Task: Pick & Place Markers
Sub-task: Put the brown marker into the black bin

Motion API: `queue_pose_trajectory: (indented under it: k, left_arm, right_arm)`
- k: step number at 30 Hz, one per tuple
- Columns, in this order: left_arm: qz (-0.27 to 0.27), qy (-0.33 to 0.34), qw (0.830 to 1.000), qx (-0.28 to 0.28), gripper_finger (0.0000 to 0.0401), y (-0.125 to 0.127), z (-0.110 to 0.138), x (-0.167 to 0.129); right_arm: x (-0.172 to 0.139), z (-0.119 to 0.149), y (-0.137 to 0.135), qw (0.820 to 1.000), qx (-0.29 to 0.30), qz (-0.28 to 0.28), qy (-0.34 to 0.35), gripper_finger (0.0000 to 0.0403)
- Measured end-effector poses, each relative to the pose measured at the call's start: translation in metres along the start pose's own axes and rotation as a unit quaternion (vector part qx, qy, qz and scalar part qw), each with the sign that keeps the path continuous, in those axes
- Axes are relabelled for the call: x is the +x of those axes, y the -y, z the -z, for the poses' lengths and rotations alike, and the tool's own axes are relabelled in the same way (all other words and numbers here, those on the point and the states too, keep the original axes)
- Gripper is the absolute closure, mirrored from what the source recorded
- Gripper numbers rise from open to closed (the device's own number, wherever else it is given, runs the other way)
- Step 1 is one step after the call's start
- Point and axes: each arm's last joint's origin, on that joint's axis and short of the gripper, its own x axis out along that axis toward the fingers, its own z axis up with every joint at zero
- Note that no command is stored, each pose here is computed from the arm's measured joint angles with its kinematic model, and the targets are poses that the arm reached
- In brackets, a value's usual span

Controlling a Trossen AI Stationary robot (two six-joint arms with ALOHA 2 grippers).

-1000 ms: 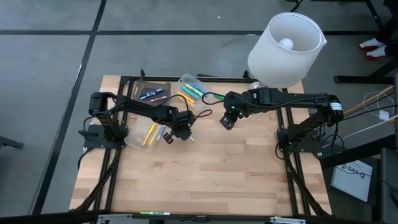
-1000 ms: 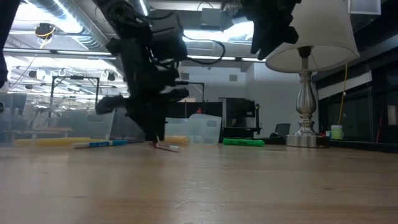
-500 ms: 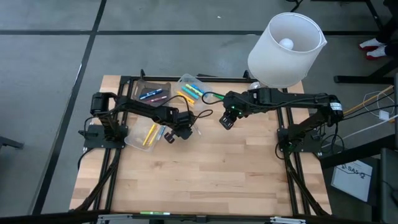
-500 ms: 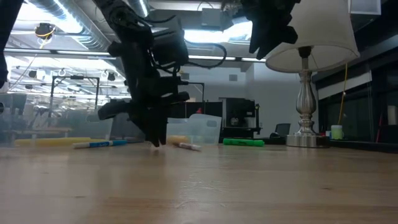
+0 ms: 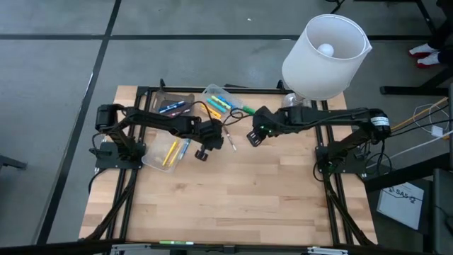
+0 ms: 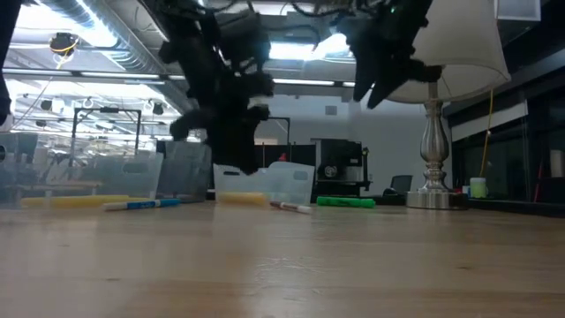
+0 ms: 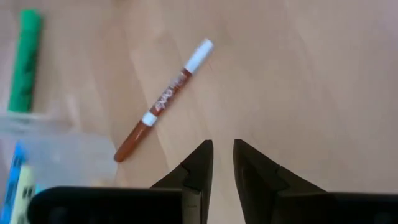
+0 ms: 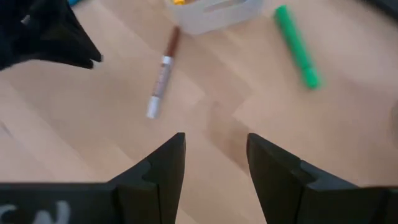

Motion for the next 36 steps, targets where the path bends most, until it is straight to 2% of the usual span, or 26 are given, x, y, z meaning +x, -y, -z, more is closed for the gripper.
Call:
queue_pose_trajectory:
  k: [6,13,18,25,28,33,36]
  left_arm:
    - [-0.027,0.057,0.992,-0.108,0.0343,-0.006,-0.007,-0.043]
    - [-0.085,0.110,0.974,-0.181,0.0343,-0.010,-0.005,-0.099]
    - [-0.127,0.142,0.955,-0.226,0.0343,-0.012,0.000,-0.132]
    - [-0.181,0.172,0.928,-0.275,0.0343,-0.011,0.009,-0.165]
    - [-0.195,0.163,0.926,-0.278,0.0343,-0.009,0.014,-0.174]
    - [-0.197,0.150,0.923,-0.296,0.0343,-0.005,0.020,-0.179]
    - [-0.193,0.143,0.924,-0.299,0.0342,-0.004,0.022,-0.179]
  right_arm:
    - [0.035,0.009,-0.007,0.996,0.066,-0.049,0.032,0.0232]
    - [0.078,0.012,-0.021,0.992,0.076,-0.085,0.054,0.0232]
    - [0.111,0.011,-0.036,0.996,0.049,-0.070,0.025,0.0232]
    - [0.141,0.000,-0.070,0.997,-0.005,-0.081,0.014,0.0232]
    - [0.147,-0.006,-0.080,0.997,-0.028,-0.072,0.018,0.0232]
    - [0.154,-0.011,-0.086,0.998,-0.069,-0.009,0.001,0.0232]
    - [0.155,-0.013,-0.088,0.998,-0.067,-0.004,0.003,0.0232]
